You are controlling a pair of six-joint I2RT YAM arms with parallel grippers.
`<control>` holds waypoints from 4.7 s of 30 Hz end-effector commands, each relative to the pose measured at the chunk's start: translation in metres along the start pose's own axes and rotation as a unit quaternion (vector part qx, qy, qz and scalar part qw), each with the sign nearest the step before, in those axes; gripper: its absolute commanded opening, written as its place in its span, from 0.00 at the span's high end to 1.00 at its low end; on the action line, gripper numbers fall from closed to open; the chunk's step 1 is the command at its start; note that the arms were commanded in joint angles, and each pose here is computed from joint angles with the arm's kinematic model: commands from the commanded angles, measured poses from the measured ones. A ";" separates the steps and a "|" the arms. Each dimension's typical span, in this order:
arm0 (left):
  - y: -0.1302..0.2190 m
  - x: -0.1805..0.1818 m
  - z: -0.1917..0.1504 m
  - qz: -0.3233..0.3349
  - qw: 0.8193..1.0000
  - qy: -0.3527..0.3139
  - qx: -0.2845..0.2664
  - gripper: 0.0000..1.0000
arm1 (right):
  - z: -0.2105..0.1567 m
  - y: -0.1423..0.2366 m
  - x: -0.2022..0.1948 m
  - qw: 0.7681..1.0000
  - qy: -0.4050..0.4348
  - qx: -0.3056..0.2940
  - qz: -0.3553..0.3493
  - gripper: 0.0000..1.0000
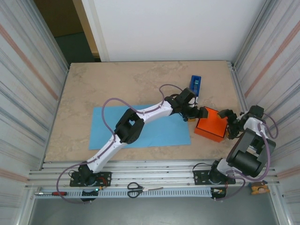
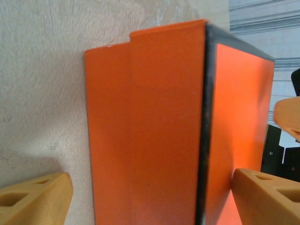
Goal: Wrap the gift box in paper
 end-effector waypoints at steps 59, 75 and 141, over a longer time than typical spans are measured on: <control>0.294 0.090 -0.114 0.106 0.985 0.052 -0.129 0.40 | -0.286 -0.076 0.228 0.935 0.254 0.192 0.155 0.16; 0.326 0.150 -0.139 0.136 0.976 0.103 -0.135 0.40 | -0.331 -0.114 0.212 0.934 0.256 0.215 0.130 0.18; 0.325 0.164 -0.119 0.124 0.978 0.092 -0.143 0.37 | -0.329 -0.122 0.204 0.909 0.283 0.278 0.125 0.30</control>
Point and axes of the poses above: each hand's point on the last joint's axis, 136 mm out from that joint toward the fingers, its own y axis back along the fingers, its own x axis along the line the jaws close on, z = x × y, the point moved 2 cm from there along y, back along the fingers, and after that the axes turned 3 degrees about -y, right-handed, at the moved point
